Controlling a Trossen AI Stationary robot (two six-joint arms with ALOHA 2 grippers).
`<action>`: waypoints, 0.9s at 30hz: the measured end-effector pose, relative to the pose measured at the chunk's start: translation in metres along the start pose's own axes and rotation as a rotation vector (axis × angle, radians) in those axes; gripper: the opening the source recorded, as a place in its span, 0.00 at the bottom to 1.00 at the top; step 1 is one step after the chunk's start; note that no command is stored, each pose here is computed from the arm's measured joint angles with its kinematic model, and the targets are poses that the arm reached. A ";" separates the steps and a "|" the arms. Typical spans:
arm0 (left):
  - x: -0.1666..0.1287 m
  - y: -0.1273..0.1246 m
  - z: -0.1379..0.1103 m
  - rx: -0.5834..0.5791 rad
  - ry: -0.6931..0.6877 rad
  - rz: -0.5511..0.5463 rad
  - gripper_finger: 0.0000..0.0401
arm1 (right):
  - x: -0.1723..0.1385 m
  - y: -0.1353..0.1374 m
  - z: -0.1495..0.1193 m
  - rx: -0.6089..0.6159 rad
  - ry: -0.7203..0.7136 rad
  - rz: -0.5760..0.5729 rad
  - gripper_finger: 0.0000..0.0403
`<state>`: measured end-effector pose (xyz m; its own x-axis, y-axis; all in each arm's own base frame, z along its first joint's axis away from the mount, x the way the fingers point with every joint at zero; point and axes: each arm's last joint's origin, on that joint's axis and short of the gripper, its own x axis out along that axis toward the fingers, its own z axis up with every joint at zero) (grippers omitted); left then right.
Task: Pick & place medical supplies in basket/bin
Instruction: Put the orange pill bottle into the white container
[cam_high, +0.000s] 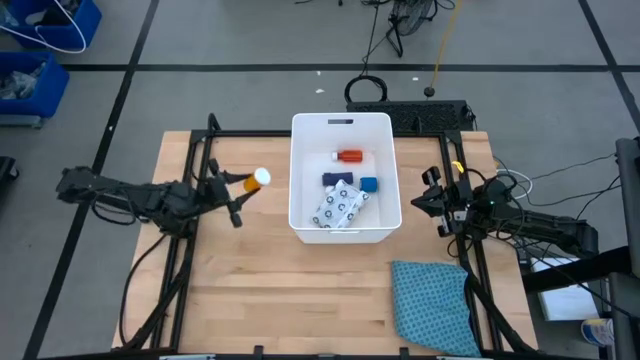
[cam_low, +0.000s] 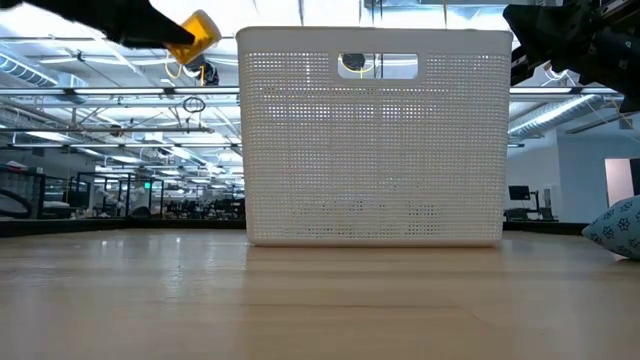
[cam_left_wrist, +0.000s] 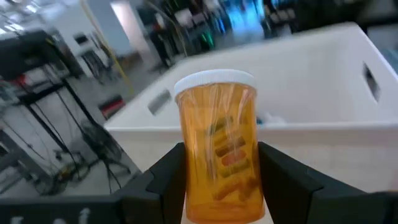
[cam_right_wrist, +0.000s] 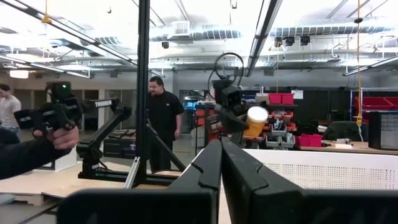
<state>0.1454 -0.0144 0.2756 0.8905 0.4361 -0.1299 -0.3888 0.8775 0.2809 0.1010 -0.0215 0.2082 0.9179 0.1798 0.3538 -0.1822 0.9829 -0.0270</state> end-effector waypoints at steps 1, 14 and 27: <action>0.002 0.002 -0.003 -0.014 -0.038 0.017 0.44 | 0.000 0.000 0.000 0.000 0.000 0.000 0.01; 0.040 0.037 0.032 -0.030 -0.101 0.163 0.44 | 0.000 0.000 0.000 -0.009 -0.003 -0.005 0.01; 0.177 0.049 0.092 -0.005 -0.049 -0.177 0.44 | 0.000 0.000 0.000 -0.064 -0.003 -0.005 0.01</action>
<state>0.3053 0.0876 0.3544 0.9554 0.2650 -0.1301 -0.2264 0.9405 0.2533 0.1009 -0.0217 0.2085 0.9176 0.1746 0.3571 -0.1541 0.9844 -0.0852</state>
